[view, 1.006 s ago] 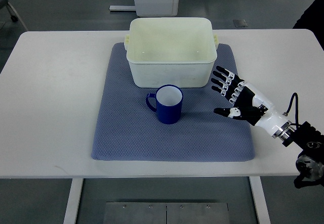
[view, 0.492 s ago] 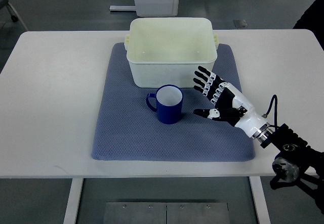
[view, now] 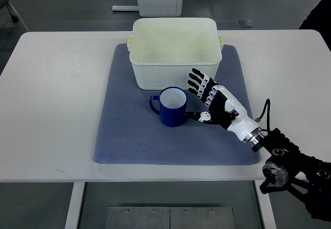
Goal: Place cup in box with right hand
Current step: 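Reach the right hand around the blue mug's body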
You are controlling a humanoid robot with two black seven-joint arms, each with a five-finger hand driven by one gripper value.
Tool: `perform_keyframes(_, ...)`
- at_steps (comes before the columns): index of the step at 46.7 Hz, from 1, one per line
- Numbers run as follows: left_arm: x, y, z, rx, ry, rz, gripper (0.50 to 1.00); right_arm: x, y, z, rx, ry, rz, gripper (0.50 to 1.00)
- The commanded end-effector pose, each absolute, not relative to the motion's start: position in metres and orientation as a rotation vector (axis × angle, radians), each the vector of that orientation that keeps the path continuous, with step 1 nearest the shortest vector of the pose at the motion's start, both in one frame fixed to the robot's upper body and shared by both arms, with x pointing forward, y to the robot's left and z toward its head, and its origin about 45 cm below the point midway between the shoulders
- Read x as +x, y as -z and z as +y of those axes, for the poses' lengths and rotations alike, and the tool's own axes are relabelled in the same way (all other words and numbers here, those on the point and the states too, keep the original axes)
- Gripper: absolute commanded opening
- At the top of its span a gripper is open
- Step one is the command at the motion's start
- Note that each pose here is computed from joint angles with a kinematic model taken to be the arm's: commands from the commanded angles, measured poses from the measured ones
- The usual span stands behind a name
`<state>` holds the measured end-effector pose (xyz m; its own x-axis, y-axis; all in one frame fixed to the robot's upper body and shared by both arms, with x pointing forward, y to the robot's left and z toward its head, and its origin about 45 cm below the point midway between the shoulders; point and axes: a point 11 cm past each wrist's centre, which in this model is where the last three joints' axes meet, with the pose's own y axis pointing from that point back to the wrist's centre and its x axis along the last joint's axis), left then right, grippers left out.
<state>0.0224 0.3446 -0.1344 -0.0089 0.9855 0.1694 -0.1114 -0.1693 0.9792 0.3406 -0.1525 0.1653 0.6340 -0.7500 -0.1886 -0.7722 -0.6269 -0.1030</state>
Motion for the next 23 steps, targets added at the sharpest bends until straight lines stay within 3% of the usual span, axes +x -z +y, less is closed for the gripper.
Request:
perform_keyframes(1, 0.022, 0.134, 0.345, 1.248, -1.384, 1.040, 1.000, 0.341, -0.162, -0.148, -2.674, -0.187, 1.280, 1.000)
perform_keyframes(23, 0.022, 0.134, 0.345, 1.248, -1.383, 1.039, 1.000, 0.341, -0.148, -0.124, -2.673, -0.168, 1.364, 1.000)
